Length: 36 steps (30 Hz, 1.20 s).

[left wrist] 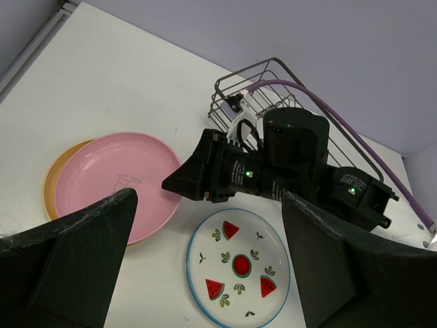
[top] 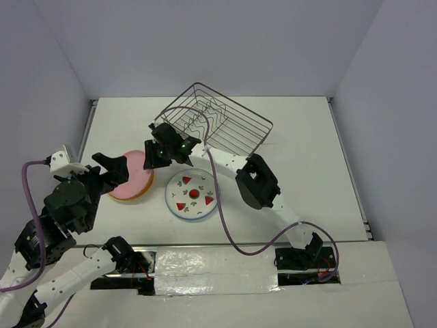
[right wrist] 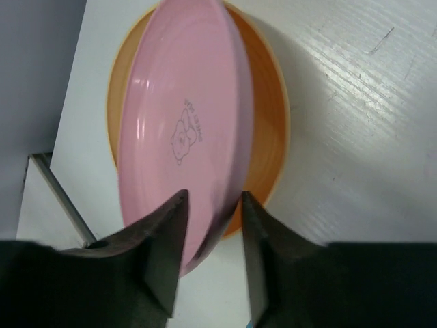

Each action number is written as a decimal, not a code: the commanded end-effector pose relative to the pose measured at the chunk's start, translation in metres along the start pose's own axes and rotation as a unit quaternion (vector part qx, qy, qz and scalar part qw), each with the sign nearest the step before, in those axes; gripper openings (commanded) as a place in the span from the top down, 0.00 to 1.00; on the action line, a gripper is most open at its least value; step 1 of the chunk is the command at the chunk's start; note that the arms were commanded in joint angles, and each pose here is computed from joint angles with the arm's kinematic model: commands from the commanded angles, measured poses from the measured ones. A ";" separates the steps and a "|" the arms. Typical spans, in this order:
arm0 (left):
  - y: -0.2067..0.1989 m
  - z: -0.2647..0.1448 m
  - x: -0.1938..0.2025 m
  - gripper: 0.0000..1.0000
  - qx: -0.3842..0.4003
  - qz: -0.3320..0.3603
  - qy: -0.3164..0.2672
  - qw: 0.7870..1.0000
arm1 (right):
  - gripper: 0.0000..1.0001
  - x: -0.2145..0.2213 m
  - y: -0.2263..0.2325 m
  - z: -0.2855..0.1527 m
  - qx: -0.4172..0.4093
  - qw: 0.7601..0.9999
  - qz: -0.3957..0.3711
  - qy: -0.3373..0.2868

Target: Unload the plates from the dish rack

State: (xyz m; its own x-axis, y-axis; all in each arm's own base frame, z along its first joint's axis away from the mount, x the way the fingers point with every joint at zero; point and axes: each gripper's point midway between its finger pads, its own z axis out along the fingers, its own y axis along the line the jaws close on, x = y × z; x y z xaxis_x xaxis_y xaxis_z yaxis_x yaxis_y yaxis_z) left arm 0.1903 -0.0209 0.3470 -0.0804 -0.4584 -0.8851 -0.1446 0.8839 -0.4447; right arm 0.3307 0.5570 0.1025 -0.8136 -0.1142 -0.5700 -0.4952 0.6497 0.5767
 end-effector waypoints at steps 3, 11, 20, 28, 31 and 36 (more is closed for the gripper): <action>-0.006 0.000 -0.008 0.01 0.014 -0.020 -0.017 1.000 | 0.51 -0.013 0.001 -0.002 0.002 1.000 0.000 -0.022; -0.008 0.001 -0.007 0.01 0.017 -0.021 -0.017 0.999 | 0.46 -0.020 -0.013 -0.014 0.042 0.998 -0.002 -0.045; -0.028 0.008 0.009 0.01 0.058 0.015 0.007 0.998 | 0.38 -0.034 -0.007 -0.054 0.061 0.994 -0.046 -0.080; -0.050 0.012 0.018 0.01 0.106 0.024 0.020 0.994 | 0.18 -0.072 0.029 -0.165 0.067 0.979 -0.103 -0.163; -0.061 0.014 0.030 0.01 0.133 0.046 0.039 0.989 | 0.03 -0.074 0.032 -0.207 0.071 0.974 -0.104 -0.189; -0.073 0.023 0.043 0.01 0.144 0.072 0.058 0.985 | 0.00 -0.064 0.012 -0.277 0.115 0.961 -0.080 -0.240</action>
State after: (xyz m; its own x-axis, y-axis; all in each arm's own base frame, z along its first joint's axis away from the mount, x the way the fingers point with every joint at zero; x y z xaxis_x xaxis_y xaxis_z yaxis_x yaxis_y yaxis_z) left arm 0.2152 -0.0878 0.3288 -0.2103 -0.3354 -0.9183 0.0873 0.9291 -0.3593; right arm 0.2953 0.3929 0.3114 -0.4980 0.0845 -0.8630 -0.5385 0.7500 0.3842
